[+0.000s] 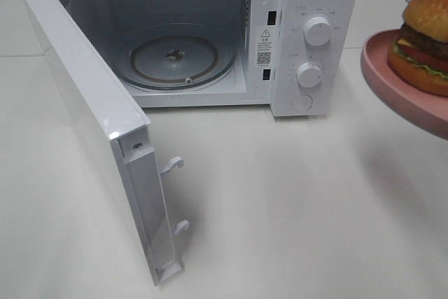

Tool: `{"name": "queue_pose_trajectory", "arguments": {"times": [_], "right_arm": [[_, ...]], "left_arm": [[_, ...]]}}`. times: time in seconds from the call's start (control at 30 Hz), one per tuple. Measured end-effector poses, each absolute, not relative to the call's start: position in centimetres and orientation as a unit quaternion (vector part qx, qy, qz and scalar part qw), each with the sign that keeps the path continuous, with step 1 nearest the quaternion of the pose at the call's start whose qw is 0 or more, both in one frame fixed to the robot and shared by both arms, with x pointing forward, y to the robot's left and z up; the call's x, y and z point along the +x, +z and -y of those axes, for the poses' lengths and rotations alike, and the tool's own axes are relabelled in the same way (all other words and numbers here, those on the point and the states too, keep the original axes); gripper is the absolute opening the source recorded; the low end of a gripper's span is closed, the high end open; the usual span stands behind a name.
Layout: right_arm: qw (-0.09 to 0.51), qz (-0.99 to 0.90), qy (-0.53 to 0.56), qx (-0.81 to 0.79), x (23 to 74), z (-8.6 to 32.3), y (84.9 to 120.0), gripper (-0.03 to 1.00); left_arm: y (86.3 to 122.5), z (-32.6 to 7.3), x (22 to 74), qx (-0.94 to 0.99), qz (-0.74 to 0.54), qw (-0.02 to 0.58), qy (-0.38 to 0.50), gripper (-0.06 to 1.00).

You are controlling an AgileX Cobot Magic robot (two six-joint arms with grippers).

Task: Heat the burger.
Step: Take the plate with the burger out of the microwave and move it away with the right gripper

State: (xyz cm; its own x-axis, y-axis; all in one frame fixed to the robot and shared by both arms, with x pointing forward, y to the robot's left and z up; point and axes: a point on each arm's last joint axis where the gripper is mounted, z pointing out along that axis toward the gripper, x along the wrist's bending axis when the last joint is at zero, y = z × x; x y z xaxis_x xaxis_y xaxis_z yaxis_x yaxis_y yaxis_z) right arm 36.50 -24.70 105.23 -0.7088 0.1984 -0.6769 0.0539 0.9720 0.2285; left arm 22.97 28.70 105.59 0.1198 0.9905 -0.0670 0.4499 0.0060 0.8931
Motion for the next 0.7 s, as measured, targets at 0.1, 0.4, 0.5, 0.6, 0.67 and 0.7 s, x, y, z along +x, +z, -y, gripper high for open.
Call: {"name": "queue_pose_trajectory", "arguments": {"times": [0.1, 0.4, 0.5, 0.6, 0.67, 0.7], "right_arm": [[0.381, -0.912, 0.106, 0.114, 36.6, 24.9, 105.3, 0.09], [0.400, -0.890, 0.115, 0.187, 37.0, 25.4, 105.6, 0.09], [0.409, -0.885, 0.107, 0.197, 37.0, 25.6, 105.5, 0.09], [0.411, -0.882, 0.098, 0.208, 37.0, 25.9, 104.9, 0.09], [0.406, -0.882, 0.094, 0.219, 36.9, 26.1, 104.2, 0.09], [0.398, -0.884, 0.086, 0.230, 36.7, 26.2, 103.5, 0.09]], "left_arm": [[105.6, -28.7, 23.0, 0.624, -0.577, 0.413, 0.328, 0.99], [105.6, -28.7, 23.0, 0.624, -0.577, 0.413, 0.328, 0.99], [105.6, -28.7, 23.0, 0.624, -0.577, 0.413, 0.328, 0.99], [105.6, -28.7, 23.0, 0.624, -0.577, 0.413, 0.328, 0.99], [105.6, -28.7, 23.0, 0.624, -0.577, 0.413, 0.328, 0.99], [105.6, -28.7, 23.0, 0.624, -0.577, 0.413, 0.328, 0.99]]}}
